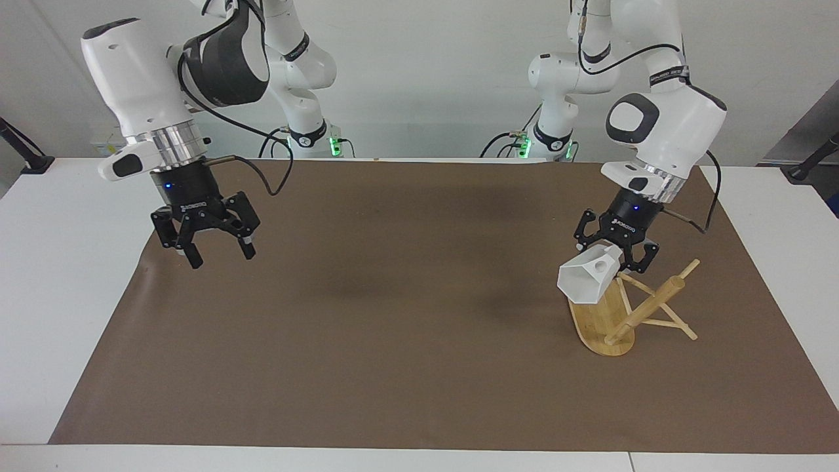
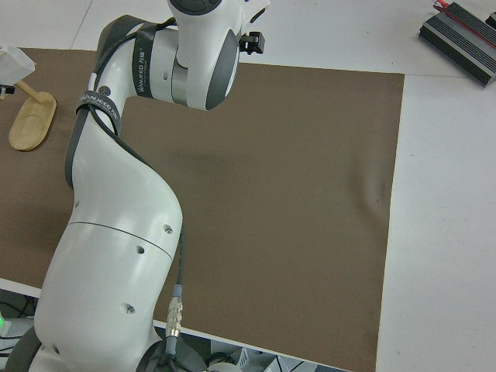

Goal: Hang cup on rack
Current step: 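Carry the cup with the left gripper while the right gripper retracts, then lower the cup handle onto a wooden peg with the left gripper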

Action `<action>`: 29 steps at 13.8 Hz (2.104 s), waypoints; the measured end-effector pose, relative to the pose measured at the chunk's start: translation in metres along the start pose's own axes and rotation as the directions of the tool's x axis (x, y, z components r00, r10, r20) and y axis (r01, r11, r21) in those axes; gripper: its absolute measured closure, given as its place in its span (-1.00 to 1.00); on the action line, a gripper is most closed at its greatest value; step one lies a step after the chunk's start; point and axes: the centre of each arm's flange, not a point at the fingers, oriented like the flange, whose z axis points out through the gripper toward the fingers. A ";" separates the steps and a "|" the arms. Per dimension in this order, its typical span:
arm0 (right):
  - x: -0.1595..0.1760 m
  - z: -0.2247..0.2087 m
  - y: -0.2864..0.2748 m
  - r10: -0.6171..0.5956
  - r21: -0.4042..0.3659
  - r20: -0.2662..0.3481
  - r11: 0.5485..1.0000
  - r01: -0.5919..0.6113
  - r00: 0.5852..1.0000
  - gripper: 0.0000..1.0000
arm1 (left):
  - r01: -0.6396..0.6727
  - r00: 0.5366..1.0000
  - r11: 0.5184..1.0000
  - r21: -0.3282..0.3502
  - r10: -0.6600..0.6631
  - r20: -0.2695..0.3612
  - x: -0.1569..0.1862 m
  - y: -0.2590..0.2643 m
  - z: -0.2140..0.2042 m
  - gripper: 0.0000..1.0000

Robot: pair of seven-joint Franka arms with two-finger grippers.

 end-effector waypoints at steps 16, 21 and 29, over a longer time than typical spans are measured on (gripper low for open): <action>-0.051 -0.039 0.048 -0.004 -0.191 0.430 0.977 0.095 0.903 -1.00 | 0.235 0.972 0.972 0.005 -0.235 0.014 -0.008 -0.004 0.011 -0.40; -0.055 -0.046 0.044 0.000 -0.186 0.454 0.978 0.095 0.891 -1.00 | 0.358 0.934 0.934 0.014 -0.358 0.019 -0.015 -0.011 0.012 -0.40; -0.057 -0.048 0.042 0.062 -0.213 0.452 0.976 0.040 0.890 -1.00 | 0.581 0.813 0.813 0.028 -0.582 0.027 -0.025 -0.021 0.019 -0.40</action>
